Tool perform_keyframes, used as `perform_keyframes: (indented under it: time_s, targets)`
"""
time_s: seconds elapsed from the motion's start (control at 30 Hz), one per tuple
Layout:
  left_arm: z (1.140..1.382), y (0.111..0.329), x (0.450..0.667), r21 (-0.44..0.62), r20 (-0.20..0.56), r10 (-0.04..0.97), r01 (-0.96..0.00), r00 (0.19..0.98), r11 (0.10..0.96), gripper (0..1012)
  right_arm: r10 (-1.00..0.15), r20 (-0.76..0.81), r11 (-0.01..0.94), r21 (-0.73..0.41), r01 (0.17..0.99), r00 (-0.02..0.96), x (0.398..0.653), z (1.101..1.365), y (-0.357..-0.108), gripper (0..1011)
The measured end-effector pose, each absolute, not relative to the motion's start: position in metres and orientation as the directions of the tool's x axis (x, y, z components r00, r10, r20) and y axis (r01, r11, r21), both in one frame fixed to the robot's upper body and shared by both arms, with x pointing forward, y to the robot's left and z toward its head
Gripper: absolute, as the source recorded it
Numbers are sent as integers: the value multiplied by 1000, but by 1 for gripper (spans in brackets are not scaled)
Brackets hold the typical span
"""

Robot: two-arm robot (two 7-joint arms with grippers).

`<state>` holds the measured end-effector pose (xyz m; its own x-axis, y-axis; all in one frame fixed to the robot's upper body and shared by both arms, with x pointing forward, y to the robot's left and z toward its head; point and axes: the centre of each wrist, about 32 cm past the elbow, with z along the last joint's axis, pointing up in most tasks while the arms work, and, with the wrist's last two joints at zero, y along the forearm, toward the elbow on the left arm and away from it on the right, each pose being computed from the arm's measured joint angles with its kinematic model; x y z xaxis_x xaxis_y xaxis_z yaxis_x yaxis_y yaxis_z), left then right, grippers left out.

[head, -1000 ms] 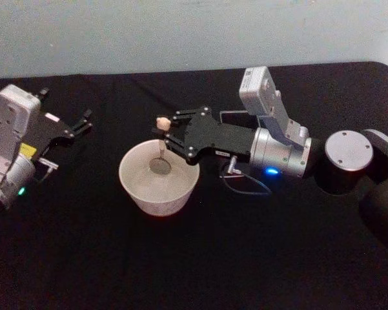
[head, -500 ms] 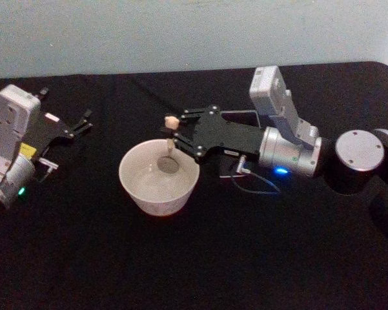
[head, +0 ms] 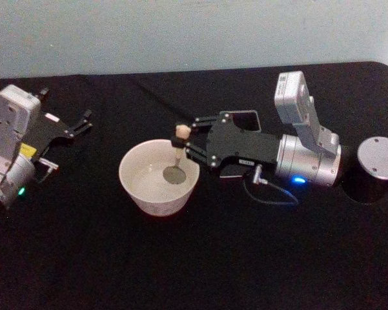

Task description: Pick up the stirring spoon with one hand, stir inside the cup, then place it back in its original position.

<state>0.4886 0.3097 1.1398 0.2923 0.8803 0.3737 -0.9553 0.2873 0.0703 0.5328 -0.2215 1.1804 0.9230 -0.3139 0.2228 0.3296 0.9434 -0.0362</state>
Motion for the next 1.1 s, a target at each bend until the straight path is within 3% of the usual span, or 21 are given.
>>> perform_keyframes:
  time_s: [0.63,1.1]
  targets:
    - [1140,310,489,70,374,880,-955,292,287,1001,-265,204,959,-44,279,942,526,1177,-193,212]
    - [1140,310,489,70,374,880,-955,292,287,1001,-364,204,923,-54,382,909,540,1174,-179,212]
